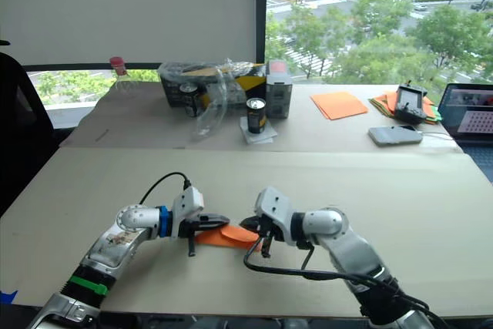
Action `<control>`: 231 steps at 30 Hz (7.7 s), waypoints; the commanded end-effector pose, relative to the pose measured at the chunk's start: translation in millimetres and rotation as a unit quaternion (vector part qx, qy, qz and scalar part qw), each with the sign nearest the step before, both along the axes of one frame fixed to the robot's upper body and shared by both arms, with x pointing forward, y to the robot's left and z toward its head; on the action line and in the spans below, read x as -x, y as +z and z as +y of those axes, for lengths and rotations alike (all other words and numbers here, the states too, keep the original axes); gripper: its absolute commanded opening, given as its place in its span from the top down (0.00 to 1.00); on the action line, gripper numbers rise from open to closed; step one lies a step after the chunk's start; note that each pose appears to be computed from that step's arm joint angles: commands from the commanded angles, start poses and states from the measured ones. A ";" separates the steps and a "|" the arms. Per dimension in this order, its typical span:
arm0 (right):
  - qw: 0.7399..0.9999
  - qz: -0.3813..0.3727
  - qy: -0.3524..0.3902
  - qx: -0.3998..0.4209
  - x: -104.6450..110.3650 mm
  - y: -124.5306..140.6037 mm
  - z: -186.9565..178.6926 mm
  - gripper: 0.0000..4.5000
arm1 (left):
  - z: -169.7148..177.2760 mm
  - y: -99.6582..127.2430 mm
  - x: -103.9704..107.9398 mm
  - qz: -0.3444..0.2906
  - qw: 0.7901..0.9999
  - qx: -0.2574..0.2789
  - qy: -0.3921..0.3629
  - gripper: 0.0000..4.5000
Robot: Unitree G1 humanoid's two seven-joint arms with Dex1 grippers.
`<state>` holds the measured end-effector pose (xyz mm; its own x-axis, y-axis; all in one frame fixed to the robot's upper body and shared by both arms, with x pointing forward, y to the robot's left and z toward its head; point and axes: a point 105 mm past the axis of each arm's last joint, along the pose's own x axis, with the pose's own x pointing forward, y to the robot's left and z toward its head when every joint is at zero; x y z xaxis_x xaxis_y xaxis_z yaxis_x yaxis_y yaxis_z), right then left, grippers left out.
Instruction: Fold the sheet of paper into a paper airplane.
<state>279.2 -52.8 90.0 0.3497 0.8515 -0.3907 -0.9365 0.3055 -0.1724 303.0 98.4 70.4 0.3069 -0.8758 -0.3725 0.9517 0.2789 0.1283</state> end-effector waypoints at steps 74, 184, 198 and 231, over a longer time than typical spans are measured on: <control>0.996 0.077 -0.002 0.051 10.5 -33.7 -5.1 0.99 | 31.3 -47.6 26.1 0.084 0.990 -0.099 0.052 1.00; 0.986 0.009 0.065 0.150 -19.8 68.7 33.2 0.43 | 70.3 51.7 60.5 0.074 0.995 0.023 0.056 1.00; 0.981 0.015 0.089 0.173 -21.8 49.8 36.2 0.75 | 69.0 54.8 56.6 0.068 0.996 0.026 0.054 1.00; 0.803 0.014 -0.584 0.118 -145.2 110.3 -287.9 0.99 | 43.8 49.6 41.7 0.072 0.997 0.042 0.006 1.00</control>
